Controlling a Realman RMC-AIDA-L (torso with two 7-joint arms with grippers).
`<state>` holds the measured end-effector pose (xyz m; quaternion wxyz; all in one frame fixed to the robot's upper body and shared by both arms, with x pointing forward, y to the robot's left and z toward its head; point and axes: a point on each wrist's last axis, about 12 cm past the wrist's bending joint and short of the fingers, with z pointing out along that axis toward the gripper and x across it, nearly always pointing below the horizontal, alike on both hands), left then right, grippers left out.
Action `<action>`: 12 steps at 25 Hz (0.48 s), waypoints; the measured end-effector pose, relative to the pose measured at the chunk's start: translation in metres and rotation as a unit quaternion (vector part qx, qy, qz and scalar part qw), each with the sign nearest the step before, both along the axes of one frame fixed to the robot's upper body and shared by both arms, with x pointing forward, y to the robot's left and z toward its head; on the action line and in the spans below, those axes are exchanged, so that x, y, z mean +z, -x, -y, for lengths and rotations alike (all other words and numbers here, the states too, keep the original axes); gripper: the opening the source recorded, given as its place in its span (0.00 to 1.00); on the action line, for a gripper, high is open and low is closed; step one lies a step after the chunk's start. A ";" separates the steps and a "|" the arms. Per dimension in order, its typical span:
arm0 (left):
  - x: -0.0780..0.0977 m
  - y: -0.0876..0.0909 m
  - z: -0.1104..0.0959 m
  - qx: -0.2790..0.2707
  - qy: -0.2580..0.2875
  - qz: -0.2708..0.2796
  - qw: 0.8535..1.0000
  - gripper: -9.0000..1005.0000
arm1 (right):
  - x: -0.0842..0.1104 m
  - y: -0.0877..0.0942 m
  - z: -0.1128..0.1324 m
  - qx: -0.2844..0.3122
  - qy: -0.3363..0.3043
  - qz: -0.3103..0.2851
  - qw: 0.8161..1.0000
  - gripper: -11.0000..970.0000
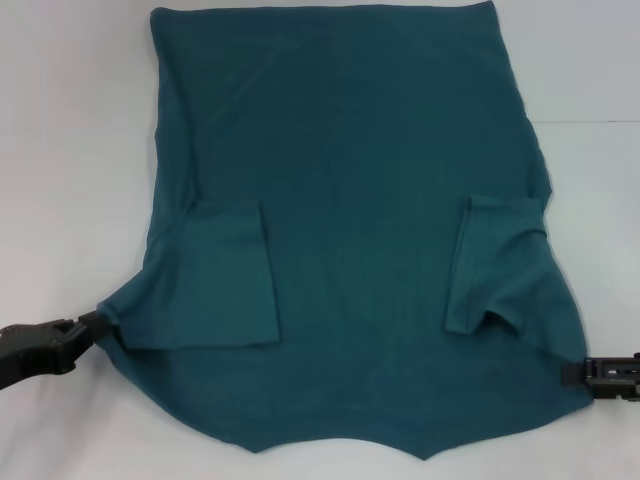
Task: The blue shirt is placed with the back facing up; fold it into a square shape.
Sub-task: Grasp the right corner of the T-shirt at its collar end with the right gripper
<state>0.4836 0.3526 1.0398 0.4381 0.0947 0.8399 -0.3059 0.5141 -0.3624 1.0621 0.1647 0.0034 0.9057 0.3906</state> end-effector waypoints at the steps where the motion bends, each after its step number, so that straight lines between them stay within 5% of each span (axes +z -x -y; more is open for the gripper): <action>1: 0.000 0.000 0.000 0.000 0.000 0.000 1.000 0.06 | 0.000 0.000 -0.001 0.001 0.000 0.000 1.000 0.95; 12: 0.000 -0.001 -0.001 0.004 -0.005 0.000 1.000 0.06 | 0.002 -0.011 -0.018 0.022 -0.004 0.002 1.000 0.95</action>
